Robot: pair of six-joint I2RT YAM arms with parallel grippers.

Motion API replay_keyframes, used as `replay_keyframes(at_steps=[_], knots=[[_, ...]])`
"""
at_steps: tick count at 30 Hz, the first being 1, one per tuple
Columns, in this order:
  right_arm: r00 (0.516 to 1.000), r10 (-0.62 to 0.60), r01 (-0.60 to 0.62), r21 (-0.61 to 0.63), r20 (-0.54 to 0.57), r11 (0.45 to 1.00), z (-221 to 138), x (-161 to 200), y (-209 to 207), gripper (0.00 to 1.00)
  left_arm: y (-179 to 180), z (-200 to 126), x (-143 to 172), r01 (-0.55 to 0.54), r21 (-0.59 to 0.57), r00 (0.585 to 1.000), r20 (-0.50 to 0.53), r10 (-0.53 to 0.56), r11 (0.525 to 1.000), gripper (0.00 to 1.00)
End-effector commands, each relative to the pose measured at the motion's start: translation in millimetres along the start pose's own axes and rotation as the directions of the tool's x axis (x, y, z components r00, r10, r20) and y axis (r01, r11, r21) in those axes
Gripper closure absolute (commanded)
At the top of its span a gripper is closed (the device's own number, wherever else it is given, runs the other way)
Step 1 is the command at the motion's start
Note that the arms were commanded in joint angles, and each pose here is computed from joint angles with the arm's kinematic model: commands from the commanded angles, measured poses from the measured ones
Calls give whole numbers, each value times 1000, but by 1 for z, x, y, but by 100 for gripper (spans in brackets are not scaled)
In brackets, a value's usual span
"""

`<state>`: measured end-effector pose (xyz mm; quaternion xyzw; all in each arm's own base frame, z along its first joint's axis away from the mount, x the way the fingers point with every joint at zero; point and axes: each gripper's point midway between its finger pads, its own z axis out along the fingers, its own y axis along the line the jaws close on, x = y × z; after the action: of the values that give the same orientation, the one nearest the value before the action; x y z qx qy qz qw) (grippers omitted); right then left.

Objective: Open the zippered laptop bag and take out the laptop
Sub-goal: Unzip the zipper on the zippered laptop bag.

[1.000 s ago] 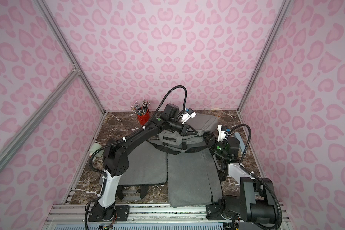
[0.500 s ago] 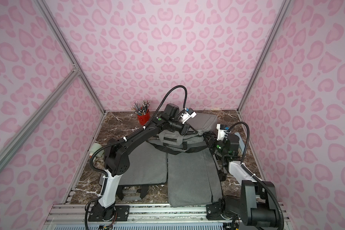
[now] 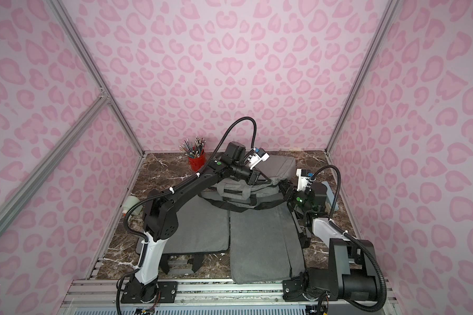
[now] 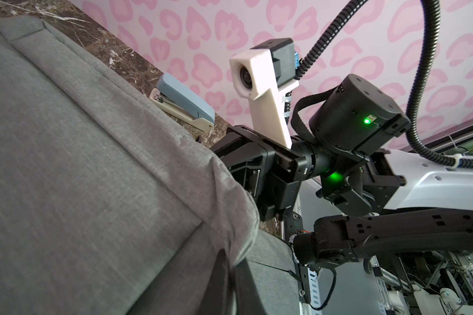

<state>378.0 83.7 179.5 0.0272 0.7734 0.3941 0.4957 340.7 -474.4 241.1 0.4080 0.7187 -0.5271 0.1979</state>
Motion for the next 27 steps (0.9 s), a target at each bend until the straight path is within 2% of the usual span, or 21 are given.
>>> replay_keyframes(at_steps=[1, 9, 17, 24, 27], knots=[[998, -33, 36, -73, 48, 997, -2, -12, 16, 86, -31, -4, -12, -70, 139, 997, 26, 67, 988, 97], [991, -67, 81, -118, 114, 990, -12, -22, 30, 79, -31, -4, -12, -69, 145, 997, 27, 66, 987, 97], [993, -71, 83, -130, 92, 988, -7, -19, 30, 81, -31, -3, -13, -68, 154, 997, 29, 65, 986, 97], [995, -55, 66, -128, 87, 990, -7, -16, 27, 99, -31, -4, -13, -68, 149, 998, 29, 64, 986, 97], [995, -60, 69, -120, 84, 990, -8, -14, 25, 100, -30, -4, -13, -67, 146, 998, 29, 63, 987, 97]])
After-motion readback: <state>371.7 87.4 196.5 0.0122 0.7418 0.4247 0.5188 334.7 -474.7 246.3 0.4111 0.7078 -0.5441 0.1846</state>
